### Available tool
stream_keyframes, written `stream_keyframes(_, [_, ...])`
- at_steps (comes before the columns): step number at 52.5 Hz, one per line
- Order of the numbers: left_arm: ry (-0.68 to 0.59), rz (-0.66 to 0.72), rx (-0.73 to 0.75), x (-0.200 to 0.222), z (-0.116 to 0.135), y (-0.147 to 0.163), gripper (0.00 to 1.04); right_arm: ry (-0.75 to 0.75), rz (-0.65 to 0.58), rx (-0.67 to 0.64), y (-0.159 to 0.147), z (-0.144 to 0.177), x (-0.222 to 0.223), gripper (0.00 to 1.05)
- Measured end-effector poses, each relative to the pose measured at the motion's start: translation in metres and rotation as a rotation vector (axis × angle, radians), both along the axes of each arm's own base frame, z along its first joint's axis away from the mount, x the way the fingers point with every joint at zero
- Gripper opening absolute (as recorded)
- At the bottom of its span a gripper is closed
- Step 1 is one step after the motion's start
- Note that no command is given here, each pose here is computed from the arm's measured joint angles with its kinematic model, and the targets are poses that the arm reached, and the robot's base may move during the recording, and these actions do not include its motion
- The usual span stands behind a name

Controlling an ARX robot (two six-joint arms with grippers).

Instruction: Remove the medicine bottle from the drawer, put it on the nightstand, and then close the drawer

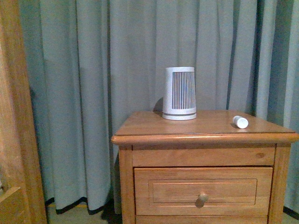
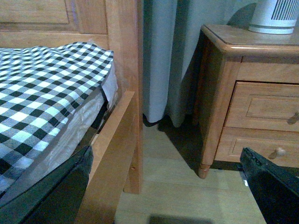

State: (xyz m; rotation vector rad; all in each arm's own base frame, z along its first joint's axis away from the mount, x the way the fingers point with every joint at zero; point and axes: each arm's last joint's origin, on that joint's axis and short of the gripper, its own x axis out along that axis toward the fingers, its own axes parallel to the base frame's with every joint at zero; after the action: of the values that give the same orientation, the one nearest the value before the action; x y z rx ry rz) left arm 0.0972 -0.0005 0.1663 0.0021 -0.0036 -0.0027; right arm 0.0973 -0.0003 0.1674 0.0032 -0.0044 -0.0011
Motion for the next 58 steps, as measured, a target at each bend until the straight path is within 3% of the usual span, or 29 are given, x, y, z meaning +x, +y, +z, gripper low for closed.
stream_keyframes(13, [0.000, 0.000, 0.000, 0.0000, 0.0000, 0.0000, 0.98, 0.000, 0.000, 0.000, 0.0000, 0.0000, 0.0000, 0.03])
stream_keyframes(43, [0.000, 0.000, 0.000, 0.0000, 0.0000, 0.0000, 0.98, 0.000, 0.000, -0.001, 0.0000, 0.0000, 0.0000, 0.97])
stream_keyframes(58, [0.000, 0.000, 0.000, 0.0000, 0.0000, 0.0000, 0.98, 0.000, 0.000, 0.000, 0.0000, 0.0000, 0.0000, 0.98])
